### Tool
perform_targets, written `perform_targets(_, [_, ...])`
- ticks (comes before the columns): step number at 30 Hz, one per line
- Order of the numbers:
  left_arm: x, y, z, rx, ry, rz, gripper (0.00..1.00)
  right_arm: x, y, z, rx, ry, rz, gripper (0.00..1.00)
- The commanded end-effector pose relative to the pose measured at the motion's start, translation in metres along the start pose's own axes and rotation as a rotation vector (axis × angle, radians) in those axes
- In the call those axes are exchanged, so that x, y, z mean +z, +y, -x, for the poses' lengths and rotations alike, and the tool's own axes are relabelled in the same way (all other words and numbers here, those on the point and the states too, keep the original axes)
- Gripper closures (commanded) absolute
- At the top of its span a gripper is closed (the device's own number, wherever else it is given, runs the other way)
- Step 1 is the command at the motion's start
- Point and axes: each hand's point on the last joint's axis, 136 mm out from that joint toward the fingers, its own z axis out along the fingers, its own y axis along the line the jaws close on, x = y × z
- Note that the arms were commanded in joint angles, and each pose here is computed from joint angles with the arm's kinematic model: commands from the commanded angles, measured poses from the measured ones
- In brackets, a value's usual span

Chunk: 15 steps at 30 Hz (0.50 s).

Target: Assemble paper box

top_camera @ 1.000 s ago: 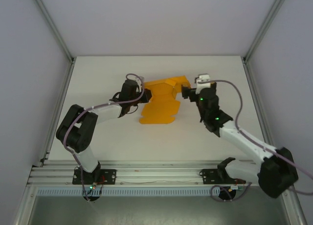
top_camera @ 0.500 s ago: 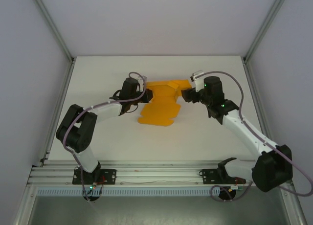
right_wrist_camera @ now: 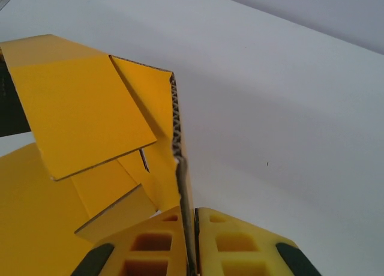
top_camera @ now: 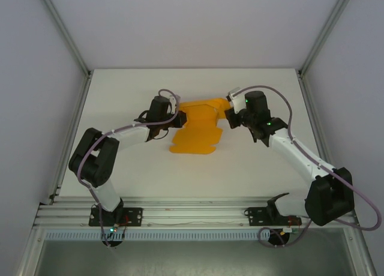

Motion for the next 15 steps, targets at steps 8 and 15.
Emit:
perform_targets(8, [-0.01, -0.025, 0.022, 0.032, -0.04, -0.053, 1.0, 0.007, 0.008, 0.01, 0.046, 0.001, 0.05, 0.94])
perform_targets(15, [-0.008, -0.031, 0.027, -0.004, -0.046, -0.044, 1.0, 0.026, 0.018, 0.022, 0.056, -0.01, -0.251, 0.99])
